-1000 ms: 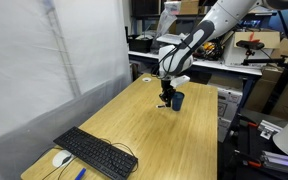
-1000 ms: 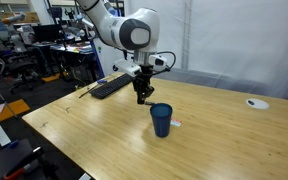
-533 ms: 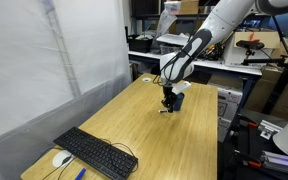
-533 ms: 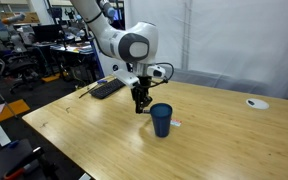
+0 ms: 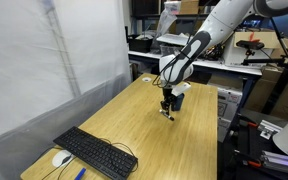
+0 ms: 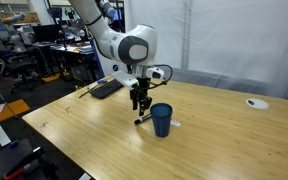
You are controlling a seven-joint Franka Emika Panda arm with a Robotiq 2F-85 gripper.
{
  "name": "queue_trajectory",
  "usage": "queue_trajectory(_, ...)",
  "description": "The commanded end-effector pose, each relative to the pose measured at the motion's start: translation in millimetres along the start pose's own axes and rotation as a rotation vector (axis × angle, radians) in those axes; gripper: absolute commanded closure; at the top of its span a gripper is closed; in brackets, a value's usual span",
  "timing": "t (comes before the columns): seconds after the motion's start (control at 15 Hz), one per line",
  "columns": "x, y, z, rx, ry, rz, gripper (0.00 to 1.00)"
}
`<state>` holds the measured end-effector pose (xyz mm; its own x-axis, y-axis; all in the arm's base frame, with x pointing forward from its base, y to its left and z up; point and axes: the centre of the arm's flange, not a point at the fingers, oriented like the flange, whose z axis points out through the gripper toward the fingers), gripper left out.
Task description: Remove the marker from the cup and put it on the table
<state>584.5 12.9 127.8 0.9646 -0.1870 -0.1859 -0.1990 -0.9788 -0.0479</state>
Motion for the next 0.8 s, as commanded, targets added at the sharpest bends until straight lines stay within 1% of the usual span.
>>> queue_trajectory(0.0, 0, 1, -21, -0.001, -0.011, 0.010, 0.13)
queue_trajectory(0.13, 1, 3, -37, 0.008, -0.032, 0.014, 0.02)
queue_trajectory(0.2, 1, 4, -46, 0.013, -0.053, 0.017, 0.00)
queue_trajectory(0.4, -2, 7, -73, 0.012, -0.073, 0.025, 0.00)
queue_trajectory(0.73, -4, 8, -113, 0.008, -0.065, 0.040, 0.00)
